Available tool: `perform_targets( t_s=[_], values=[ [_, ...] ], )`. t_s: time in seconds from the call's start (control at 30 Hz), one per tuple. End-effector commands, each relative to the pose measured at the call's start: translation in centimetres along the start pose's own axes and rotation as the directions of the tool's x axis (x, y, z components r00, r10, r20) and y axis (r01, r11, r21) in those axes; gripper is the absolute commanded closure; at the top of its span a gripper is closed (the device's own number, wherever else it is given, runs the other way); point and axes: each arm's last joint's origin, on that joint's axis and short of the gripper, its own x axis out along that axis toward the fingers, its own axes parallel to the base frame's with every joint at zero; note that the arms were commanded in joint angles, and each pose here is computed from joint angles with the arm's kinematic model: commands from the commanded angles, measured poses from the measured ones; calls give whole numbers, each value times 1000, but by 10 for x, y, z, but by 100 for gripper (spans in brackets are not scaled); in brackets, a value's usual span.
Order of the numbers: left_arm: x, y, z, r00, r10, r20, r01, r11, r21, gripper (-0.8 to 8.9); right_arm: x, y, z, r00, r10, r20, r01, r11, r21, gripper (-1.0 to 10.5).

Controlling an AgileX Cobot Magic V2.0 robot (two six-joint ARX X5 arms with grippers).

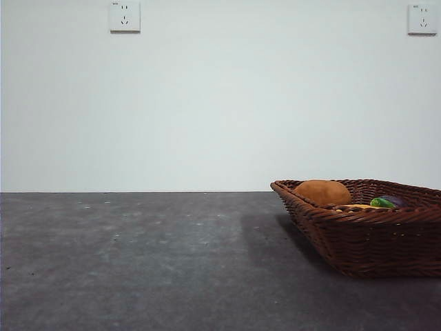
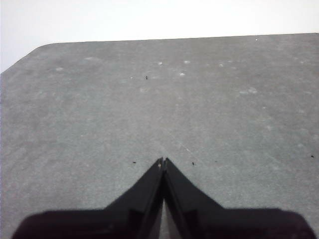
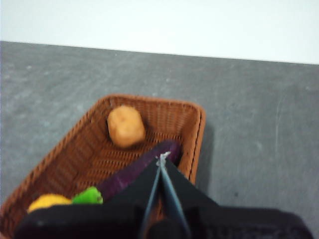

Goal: Help me put the vegetables on the table into the basket

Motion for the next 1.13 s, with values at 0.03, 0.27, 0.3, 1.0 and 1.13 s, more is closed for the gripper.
perform_targets(
  t_s=[0.03, 0.27, 0.3, 1.0, 1.13],
  values=[
    [1, 0, -3, 1000, -1, -7, 0, 1000, -9, 817, 5, 0, -20, 1000, -4, -3, 4, 1000, 28, 946],
    [1, 0, -3, 1000, -1, -7, 0, 1000, -9, 817, 15, 2, -60, 999, 9, -42, -6, 997, 71, 946],
    [1, 0, -3, 1000, -1, -7, 0, 1000, -9, 817, 16, 3, -64, 999, 14, -48, -10, 997, 70, 946],
    [1, 0, -3, 1000, -1, -9, 0, 1000, -9, 817, 16, 8, -64, 1000, -18, 24, 17, 999, 34, 946],
    [1, 0, -3, 1000, -1, -9, 0, 1000, -9, 817, 16, 8, -64, 1000, -18, 24, 17, 999, 34, 946]
  ],
)
